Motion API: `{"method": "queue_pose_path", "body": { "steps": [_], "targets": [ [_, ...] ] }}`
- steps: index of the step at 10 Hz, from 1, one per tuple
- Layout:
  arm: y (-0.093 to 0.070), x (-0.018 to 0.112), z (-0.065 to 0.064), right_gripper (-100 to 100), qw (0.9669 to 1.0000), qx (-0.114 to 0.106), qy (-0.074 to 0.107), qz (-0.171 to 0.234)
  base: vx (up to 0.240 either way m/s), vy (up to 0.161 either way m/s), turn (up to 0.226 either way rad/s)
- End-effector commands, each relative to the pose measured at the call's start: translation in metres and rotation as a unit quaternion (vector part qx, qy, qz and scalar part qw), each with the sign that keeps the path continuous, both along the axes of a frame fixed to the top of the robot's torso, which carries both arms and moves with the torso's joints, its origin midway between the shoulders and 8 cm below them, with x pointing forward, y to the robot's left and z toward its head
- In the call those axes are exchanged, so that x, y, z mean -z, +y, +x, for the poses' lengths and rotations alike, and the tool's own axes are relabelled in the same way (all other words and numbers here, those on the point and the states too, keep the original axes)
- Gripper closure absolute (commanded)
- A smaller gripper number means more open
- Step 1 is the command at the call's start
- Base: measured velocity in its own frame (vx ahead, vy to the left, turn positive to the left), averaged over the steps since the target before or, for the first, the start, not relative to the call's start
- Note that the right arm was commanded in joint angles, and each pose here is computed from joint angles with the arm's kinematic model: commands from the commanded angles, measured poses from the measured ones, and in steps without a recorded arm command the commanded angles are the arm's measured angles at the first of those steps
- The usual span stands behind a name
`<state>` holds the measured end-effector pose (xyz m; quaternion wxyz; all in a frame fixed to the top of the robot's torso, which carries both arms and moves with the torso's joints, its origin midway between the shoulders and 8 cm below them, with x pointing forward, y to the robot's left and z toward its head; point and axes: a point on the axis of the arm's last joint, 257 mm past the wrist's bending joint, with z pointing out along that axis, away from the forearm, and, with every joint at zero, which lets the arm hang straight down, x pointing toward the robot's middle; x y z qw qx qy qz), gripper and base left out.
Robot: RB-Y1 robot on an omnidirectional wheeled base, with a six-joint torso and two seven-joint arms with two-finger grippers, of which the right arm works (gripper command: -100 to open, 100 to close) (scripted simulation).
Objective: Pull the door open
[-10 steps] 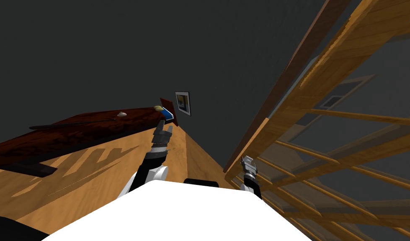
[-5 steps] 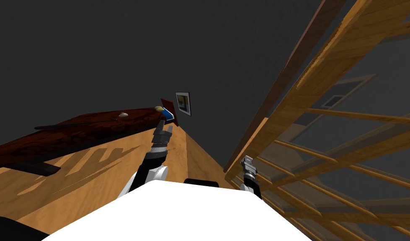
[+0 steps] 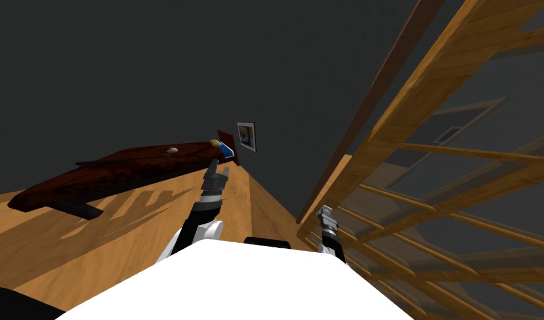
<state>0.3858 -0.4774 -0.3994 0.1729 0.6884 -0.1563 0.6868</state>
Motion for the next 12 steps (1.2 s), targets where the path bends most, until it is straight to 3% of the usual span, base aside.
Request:
{"method": "queue_pose_path", "body": {
  "steps": [1,4,6,12],
  "targets": [
    [0.007,0.000,0.002,100,0.9999,-0.014,-0.001,0.003,-0.197,0.018,0.052],
    [0.026,0.000,0.008,100,0.9989,-0.046,-0.003,0.010,-0.242,-0.004,0.069],
    [0.026,0.001,0.009,100,0.9988,-0.047,-0.002,0.009,-0.156,0.011,0.031],
    [0.050,0.001,0.008,100,0.9944,-0.106,-0.002,0.010,-0.226,-0.010,0.071]
  ]
}}
